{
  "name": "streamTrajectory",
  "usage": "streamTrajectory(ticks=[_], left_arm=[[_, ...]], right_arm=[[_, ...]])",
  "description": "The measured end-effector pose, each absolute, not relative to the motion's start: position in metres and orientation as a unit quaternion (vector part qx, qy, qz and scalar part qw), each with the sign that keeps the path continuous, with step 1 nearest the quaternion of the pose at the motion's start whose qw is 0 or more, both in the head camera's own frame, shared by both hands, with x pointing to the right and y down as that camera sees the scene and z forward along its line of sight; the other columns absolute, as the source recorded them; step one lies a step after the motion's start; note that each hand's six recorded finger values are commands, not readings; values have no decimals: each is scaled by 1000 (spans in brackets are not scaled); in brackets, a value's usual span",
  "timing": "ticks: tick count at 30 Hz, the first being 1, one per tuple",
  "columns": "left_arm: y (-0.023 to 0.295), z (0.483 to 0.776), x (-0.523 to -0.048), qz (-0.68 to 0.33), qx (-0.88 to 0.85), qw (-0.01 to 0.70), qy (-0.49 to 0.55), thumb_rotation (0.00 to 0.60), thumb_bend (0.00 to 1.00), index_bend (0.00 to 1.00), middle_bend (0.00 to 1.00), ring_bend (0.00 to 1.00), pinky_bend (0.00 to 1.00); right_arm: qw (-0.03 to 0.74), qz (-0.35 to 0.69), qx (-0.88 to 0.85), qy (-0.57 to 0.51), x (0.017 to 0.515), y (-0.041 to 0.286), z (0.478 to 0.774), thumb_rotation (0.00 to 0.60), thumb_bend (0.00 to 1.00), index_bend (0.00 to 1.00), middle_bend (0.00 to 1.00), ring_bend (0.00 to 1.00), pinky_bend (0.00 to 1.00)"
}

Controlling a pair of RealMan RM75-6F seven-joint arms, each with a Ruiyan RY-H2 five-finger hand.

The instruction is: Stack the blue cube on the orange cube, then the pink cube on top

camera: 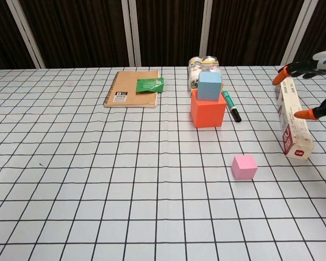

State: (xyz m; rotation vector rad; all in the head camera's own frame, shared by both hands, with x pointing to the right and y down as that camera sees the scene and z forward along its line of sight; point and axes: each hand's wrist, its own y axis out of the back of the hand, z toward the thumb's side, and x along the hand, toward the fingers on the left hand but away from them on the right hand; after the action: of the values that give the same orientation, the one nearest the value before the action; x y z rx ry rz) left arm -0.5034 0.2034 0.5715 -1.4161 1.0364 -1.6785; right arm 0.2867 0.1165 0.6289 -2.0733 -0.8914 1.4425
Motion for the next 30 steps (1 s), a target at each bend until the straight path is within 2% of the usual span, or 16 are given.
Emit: streamTrajectory(ticks=[7,15,30], left_arm=[[202,574,-503,-649,-550,346,396,600,114,53,0,0,0],[203,575,-502,-648,-553,346,393,600,114,53,0,0,0],[202,575,-503,-647,-555,346,393,600,114,53,0,0,0]], right_arm=[[236,515,-761,-317,267,140,628,600,363,271,4,15,0],[229,508,-771,-310,240,163,629,600,362,272,4,15,0],[176,527,-773,-306,234,185,671,600,363,310,4,15,0]])
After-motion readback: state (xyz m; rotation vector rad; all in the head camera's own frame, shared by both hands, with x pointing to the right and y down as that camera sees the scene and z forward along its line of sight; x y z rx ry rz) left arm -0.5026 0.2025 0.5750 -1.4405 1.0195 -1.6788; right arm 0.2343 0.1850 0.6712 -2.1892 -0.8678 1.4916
